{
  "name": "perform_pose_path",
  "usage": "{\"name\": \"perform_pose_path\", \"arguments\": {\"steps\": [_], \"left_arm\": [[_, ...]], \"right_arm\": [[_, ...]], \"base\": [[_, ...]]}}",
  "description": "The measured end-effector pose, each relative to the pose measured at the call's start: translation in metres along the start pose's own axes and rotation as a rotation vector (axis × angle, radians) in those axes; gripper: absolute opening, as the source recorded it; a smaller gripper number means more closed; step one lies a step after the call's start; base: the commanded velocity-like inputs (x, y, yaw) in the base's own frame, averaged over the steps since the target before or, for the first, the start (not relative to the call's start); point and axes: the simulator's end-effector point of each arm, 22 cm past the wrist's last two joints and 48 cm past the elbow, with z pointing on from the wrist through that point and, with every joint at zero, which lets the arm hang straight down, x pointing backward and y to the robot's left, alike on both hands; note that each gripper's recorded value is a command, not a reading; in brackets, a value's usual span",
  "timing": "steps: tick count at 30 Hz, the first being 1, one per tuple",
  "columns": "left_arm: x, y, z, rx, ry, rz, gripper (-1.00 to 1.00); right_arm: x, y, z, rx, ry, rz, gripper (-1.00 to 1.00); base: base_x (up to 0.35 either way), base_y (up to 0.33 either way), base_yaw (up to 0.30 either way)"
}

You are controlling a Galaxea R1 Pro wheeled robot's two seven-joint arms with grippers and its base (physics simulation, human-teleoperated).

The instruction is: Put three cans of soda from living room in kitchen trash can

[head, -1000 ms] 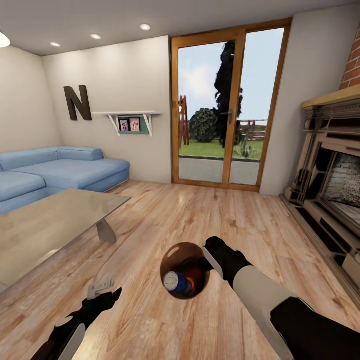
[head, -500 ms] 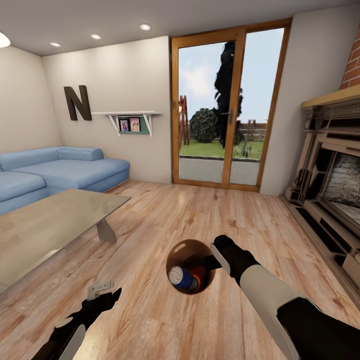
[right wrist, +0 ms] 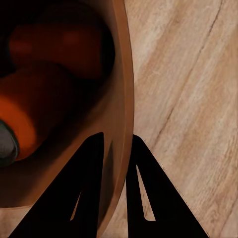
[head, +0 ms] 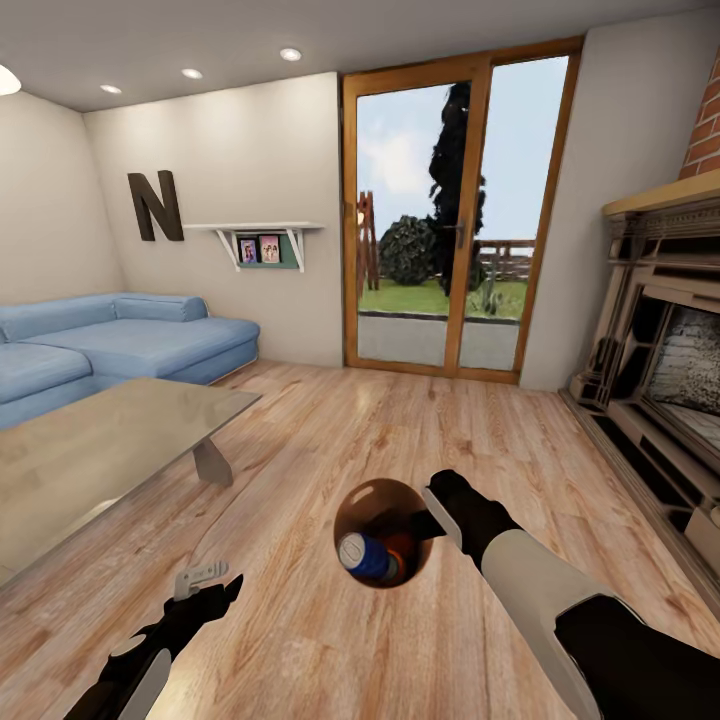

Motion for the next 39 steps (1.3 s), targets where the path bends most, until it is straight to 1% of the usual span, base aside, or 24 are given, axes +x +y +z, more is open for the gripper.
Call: {"name": "perform_pose_path", "arguments": {"steps": [5, 11, 17, 19, 22, 23, 24, 28, 29, 32, 33, 35, 37, 39], "left_arm": [[0.000, 0.000, 0.000, -0.001, -0.001, 0.000, 1.00], [0.000, 0.000, 0.000, 0.000, -0.001, 0.000, 1.00], [0.000, 0.000, 0.000, 0.000, -0.001, 0.001, 1.00], [0.000, 0.000, 0.000, 0.000, -0.001, 0.001, 1.00], [0.000, 0.000, 0.000, 0.001, -0.001, 0.001, 1.00], [0.000, 0.000, 0.000, 0.001, -0.001, 0.001, 1.00], [0.000, 0.000, 0.000, 0.001, 0.000, 0.001, 1.00], [0.000, -0.001, 0.000, 0.001, 0.000, 0.001, 1.00], [0.000, -0.001, 0.000, 0.001, 0.000, 0.002, 1.00], [0.000, -0.001, 0.000, 0.002, 0.000, 0.002, 1.00], [0.000, -0.001, 0.000, 0.002, 0.000, 0.002, 1.00], [0.000, -0.001, 0.000, 0.002, 0.000, 0.002, 1.00], [0.000, -0.001, 0.000, 0.002, 0.000, 0.002, 1.00], [0.000, -0.001, 0.000, 0.003, 0.000, 0.002, 1.00]], "right_arm": [[0.001, -0.001, 0.000, -0.016, 0.007, 0.037, -1.00], [0.007, -0.002, 0.002, -0.053, 0.031, 0.107, -1.00], [0.010, -0.002, 0.003, -0.063, 0.042, 0.129, -1.00], [0.013, -0.002, 0.004, -0.081, 0.053, 0.162, -1.00], [0.022, 0.000, 0.005, -0.103, 0.088, 0.194, -1.00], [0.028, 0.000, 0.006, -0.112, 0.114, 0.205, -1.00], [0.034, 0.001, 0.007, -0.117, 0.132, 0.210, -1.00], [0.042, -0.001, 0.008, -0.125, 0.161, 0.225, -1.00], [0.047, -0.002, 0.010, -0.127, 0.177, 0.230, -1.00], [0.056, -0.003, 0.013, -0.126, 0.201, 0.222, -1.00], [0.060, -0.001, 0.014, -0.144, 0.212, 0.215, -1.00], [0.065, 0.009, 0.015, -0.207, 0.225, 0.239, -1.00], [0.060, 0.015, 0.012, -0.266, 0.214, 0.263, -1.00], [0.060, 0.018, 0.011, -0.300, 0.214, 0.277, -1.00]], "base": [[0.000, 0.000, 0.000], [0.000, 0.000, 0.000], [0.000, 0.000, 0.000], [0.000, 0.000, 0.000], [0.000, 0.000, 0.000], [0.000, 0.000, 0.000], [0.000, 0.000, 0.000], [0.000, 0.000, 0.000], [0.000, 0.000, 0.000], [0.000, 0.000, 0.000], [0.000, 0.000, 0.000], [0.000, 0.000, 0.000], [0.000, 0.000, 0.000], [0.000, 0.000, 0.000]]}}
